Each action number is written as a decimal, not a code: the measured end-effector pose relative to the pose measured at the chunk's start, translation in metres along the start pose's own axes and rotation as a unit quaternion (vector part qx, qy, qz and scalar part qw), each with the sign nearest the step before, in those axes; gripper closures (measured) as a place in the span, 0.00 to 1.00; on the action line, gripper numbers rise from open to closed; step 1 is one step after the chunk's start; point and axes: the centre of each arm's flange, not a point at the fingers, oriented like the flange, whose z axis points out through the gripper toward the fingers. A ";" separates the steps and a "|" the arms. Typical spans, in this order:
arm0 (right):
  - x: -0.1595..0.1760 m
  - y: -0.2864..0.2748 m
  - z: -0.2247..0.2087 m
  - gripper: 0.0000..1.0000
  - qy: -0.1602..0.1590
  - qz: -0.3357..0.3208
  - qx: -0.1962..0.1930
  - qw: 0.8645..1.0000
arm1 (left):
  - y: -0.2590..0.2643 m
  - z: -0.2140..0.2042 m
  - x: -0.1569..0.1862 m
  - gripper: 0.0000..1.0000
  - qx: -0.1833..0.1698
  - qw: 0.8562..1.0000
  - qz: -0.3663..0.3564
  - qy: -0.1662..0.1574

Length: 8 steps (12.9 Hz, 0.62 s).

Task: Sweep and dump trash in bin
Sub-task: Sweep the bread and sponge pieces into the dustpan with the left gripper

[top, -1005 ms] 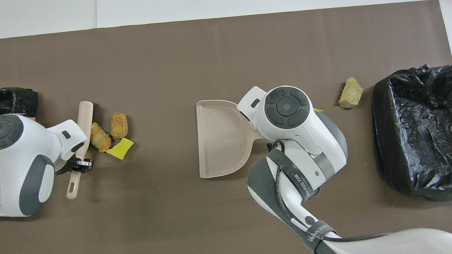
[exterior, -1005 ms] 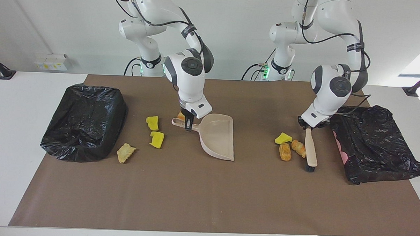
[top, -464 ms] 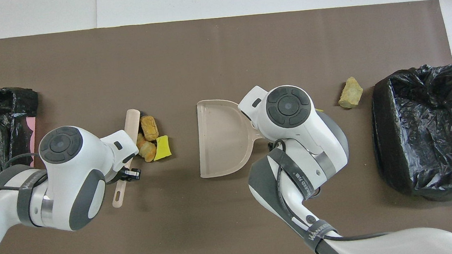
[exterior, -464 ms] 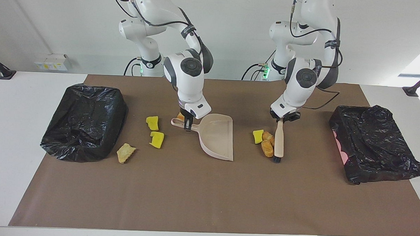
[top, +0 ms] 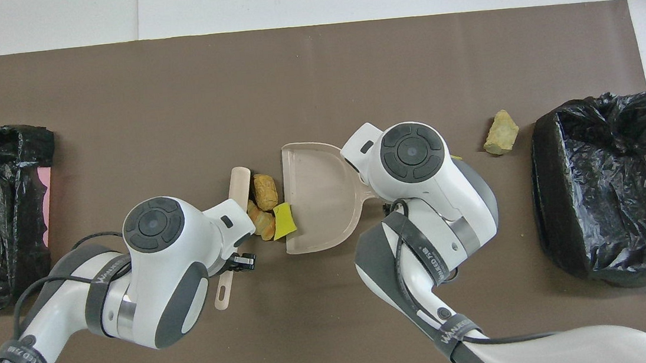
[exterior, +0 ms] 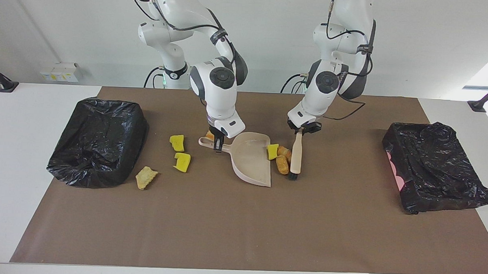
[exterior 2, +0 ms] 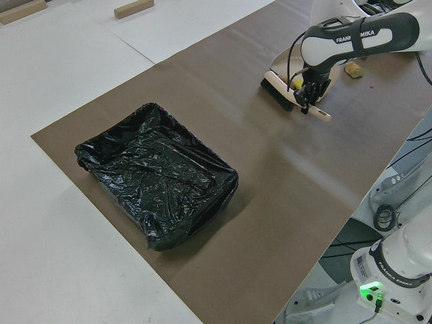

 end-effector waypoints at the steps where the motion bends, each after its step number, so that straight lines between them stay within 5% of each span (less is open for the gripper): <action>1: 0.000 0.000 0.000 0.69 0.000 0.000 0.000 1.000 | 0.016 0.001 -0.003 0.74 -0.009 1.000 0.003 0.002; 8: -0.001 0.001 0.001 0.69 0.000 0.001 0.000 1.000 | 0.055 -0.035 -0.001 0.74 -0.069 0.997 -0.005 0.030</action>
